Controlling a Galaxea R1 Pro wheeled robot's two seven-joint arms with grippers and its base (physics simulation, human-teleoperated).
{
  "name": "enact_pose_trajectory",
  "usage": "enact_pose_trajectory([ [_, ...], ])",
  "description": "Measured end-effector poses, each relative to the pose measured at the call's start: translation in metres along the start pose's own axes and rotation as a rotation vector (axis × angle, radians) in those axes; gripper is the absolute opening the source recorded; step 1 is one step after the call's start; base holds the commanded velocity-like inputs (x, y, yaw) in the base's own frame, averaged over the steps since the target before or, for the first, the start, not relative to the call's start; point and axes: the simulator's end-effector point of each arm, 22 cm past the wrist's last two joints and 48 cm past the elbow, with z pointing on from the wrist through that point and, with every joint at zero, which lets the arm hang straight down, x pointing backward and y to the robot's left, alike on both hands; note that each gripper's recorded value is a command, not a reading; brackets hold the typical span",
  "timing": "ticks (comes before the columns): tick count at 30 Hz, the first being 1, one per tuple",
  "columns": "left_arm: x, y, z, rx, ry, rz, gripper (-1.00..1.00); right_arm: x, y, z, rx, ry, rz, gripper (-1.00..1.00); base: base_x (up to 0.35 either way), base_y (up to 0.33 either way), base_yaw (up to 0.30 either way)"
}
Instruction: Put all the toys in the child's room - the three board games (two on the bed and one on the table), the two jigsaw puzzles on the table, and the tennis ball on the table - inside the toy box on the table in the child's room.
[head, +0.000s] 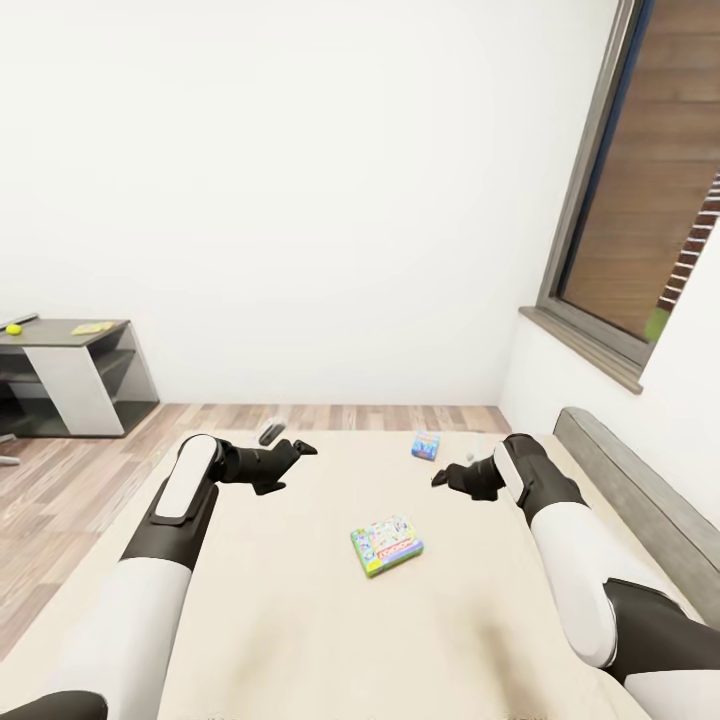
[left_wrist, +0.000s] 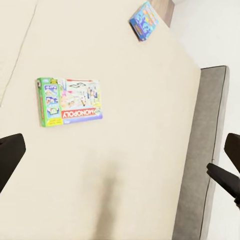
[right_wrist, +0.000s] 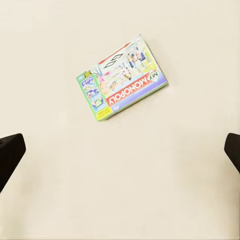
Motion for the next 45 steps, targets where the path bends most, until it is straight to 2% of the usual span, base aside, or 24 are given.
enact_pose_trajectory([
  [1, 0.000, 0.001, 0.000, 0.000, -0.001, -0.001, 1.00, -0.007, 0.003, 0.001, -0.014, -0.036, 0.001, 1.00, 0.000, 0.000, 0.000],
  [12, 0.002, 0.010, 0.008, -0.014, 0.009, -0.010, 1.00, -0.020, 0.003, 0.012, -0.032, -0.109, 0.001, 1.00, 0.000, 0.000, 0.000],
  [27, 0.006, 0.020, 0.019, -0.032, 0.025, -0.019, 1.00, -0.021, 0.001, 0.029, -0.039, -0.136, 0.004, 1.00, 0.000, 0.000, 0.000],
  [33, 0.009, 0.021, 0.024, -0.032, 0.035, -0.018, 1.00, -0.025, 0.009, 0.032, -0.058, -0.148, 0.010, 1.00, 0.000, 0.000, 0.000],
  [38, 0.009, 0.020, 0.026, -0.030, 0.037, -0.014, 1.00, -0.033, 0.018, 0.032, -0.091, -0.168, 0.031, 1.00, 0.000, 0.000, 0.000],
  [45, 0.003, 0.011, 0.021, -0.005, 0.012, 0.003, 1.00, -0.046, 0.034, 0.033, -0.162, -0.211, 0.095, 1.00, 0.000, 0.000, 0.000],
])
